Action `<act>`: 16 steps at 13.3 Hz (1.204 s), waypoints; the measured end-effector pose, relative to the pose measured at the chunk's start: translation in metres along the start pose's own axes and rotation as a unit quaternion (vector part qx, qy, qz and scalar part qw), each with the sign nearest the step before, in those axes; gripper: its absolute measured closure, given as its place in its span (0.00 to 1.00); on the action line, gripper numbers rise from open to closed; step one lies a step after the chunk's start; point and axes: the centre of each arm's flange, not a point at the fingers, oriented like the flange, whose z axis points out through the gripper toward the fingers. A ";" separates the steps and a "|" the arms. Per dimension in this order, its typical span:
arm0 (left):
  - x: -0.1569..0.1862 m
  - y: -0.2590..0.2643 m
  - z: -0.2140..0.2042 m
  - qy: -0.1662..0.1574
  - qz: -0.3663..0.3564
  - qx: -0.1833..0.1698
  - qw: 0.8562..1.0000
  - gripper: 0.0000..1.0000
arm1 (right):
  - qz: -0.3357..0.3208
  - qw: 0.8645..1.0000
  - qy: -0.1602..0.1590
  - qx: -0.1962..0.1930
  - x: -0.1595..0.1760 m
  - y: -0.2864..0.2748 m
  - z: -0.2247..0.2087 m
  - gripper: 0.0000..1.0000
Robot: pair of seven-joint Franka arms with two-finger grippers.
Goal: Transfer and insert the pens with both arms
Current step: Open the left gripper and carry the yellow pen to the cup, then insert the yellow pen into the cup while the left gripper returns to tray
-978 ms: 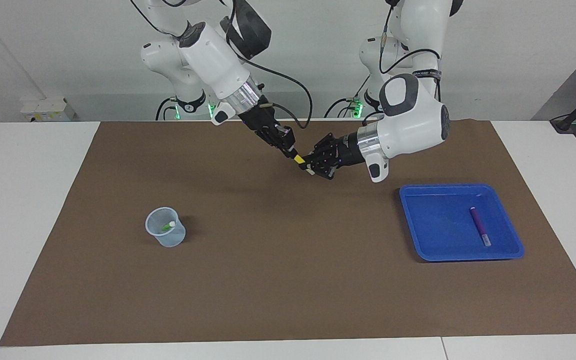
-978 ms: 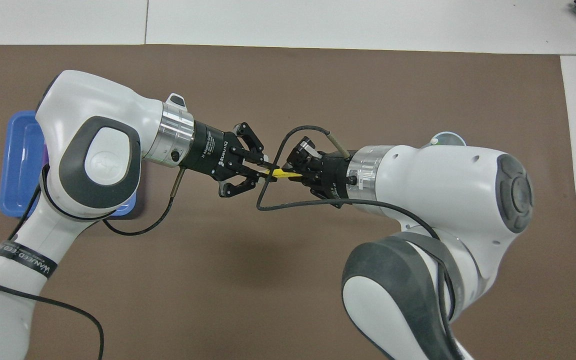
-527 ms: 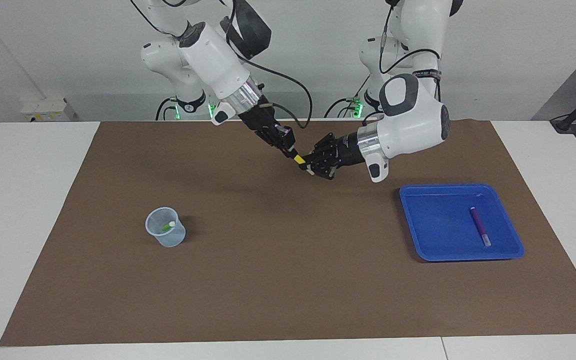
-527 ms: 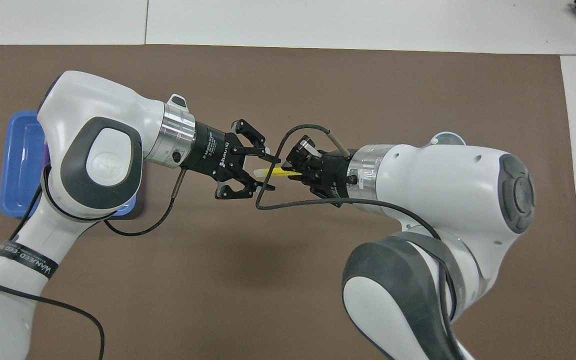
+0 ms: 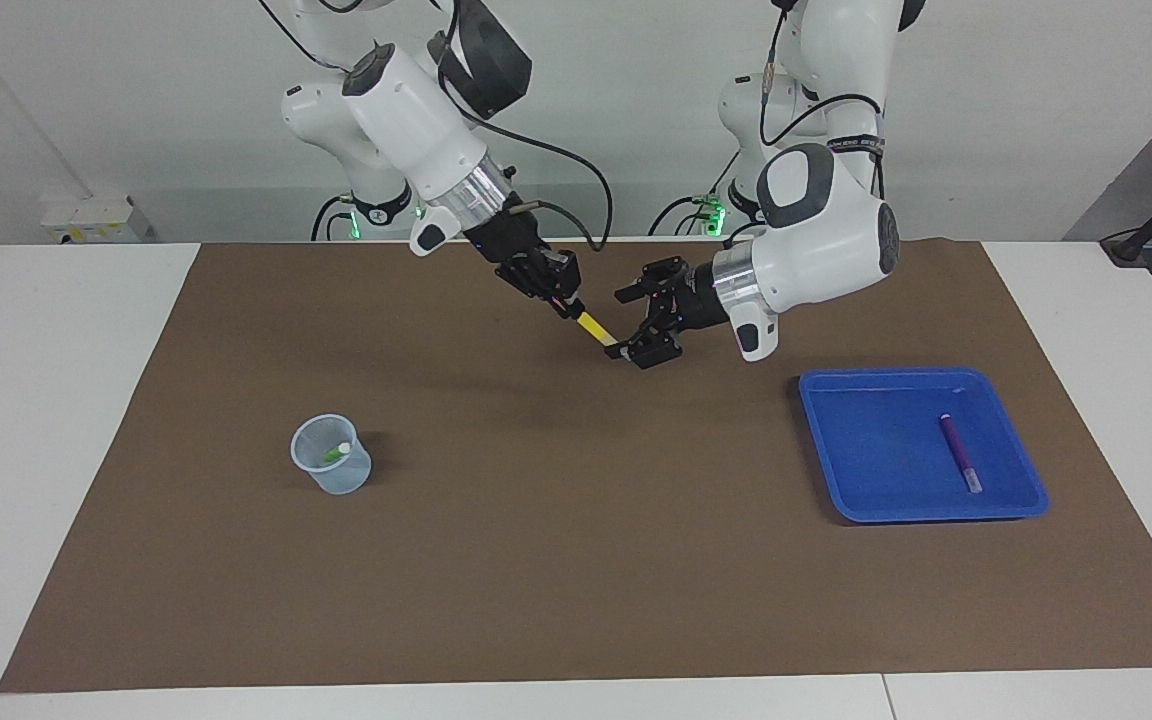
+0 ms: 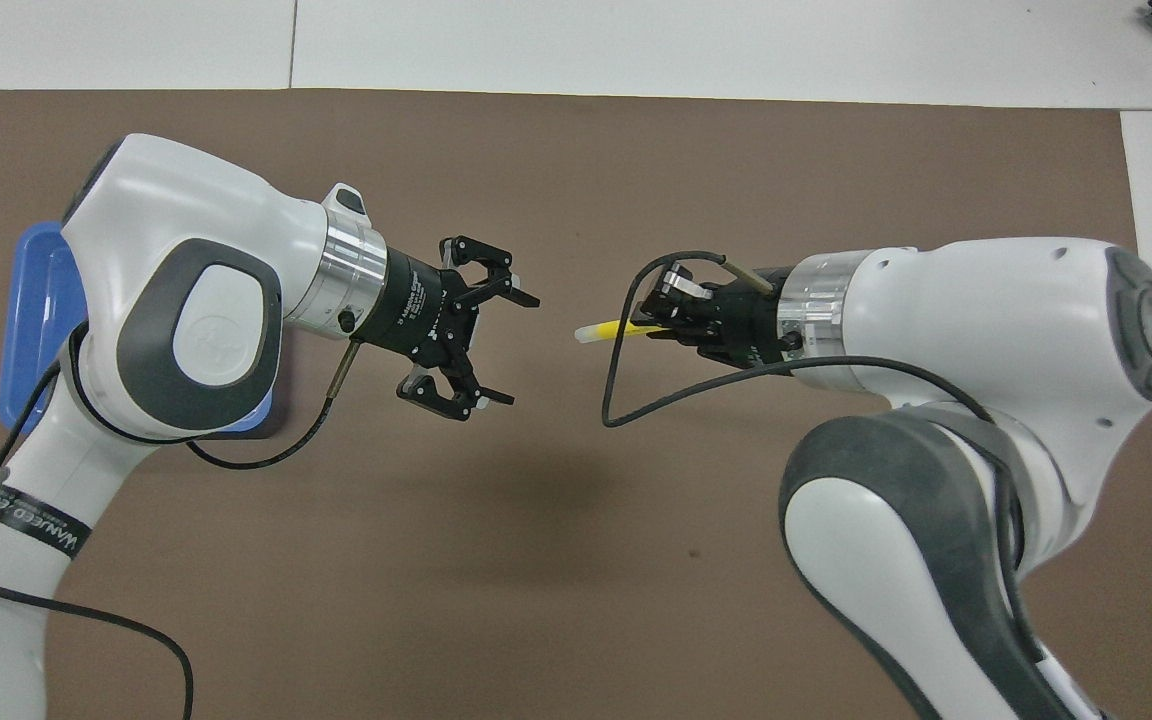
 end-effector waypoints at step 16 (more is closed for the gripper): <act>0.048 -0.025 -0.008 0.220 0.246 0.152 0.932 0.00 | -0.505 0.820 0.007 -0.269 0.114 0.125 -0.079 0.82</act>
